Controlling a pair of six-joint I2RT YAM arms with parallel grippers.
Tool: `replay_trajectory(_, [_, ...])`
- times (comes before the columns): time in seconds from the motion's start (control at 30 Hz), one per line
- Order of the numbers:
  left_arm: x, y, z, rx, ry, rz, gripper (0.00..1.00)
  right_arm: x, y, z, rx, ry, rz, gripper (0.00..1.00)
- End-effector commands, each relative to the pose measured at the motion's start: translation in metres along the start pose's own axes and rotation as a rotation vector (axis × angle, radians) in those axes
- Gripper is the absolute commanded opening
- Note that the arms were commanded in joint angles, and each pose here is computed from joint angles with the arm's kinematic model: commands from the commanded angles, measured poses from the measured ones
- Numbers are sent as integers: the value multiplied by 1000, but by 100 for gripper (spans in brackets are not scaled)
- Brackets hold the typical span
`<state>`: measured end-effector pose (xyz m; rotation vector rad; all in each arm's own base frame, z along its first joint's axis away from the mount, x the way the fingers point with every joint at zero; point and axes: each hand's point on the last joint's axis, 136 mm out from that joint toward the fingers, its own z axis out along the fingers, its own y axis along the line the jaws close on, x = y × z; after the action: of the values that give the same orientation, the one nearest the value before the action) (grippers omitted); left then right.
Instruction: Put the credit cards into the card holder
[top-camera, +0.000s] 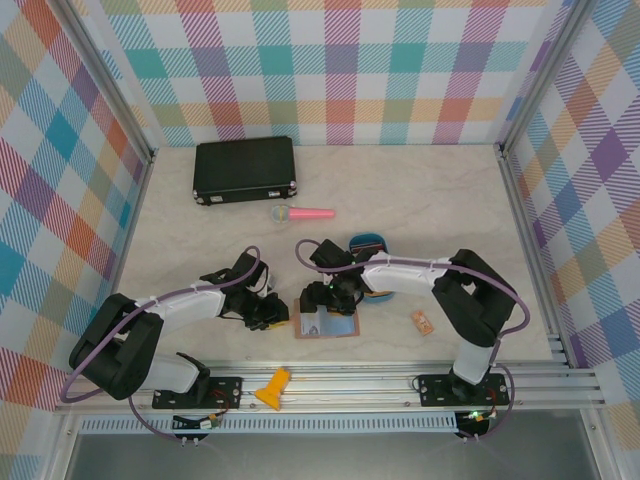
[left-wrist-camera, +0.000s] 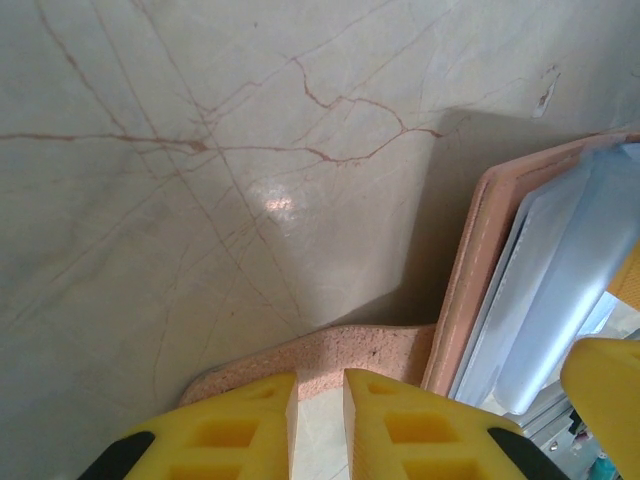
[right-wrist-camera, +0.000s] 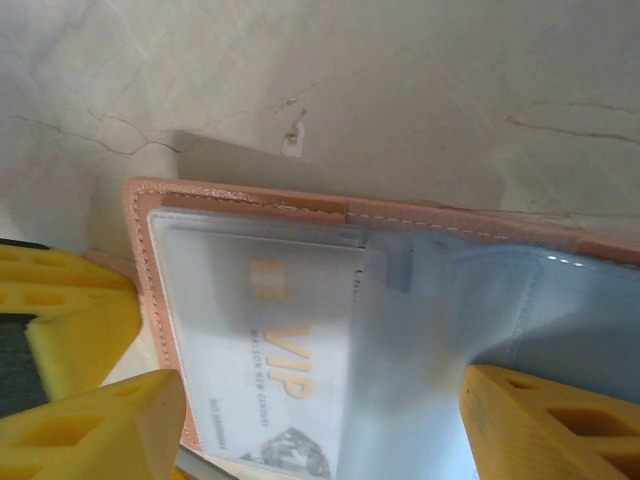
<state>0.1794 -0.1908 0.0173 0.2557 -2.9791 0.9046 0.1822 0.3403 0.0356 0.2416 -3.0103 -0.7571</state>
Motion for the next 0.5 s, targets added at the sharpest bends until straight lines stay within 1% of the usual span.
replay_trajectory(0.0, [15,42,8,-143,33,-55,21,6,21,0,-101,3,-4,73])
replay_trajectory(0.2, [15,42,8,-142,34,-55,21,7,35,-9,-144,-27,-26,73])
replay_trajectory(0.47, [16,42,7,-146,30,-55,21,10,46,-4,-171,-26,-27,73])
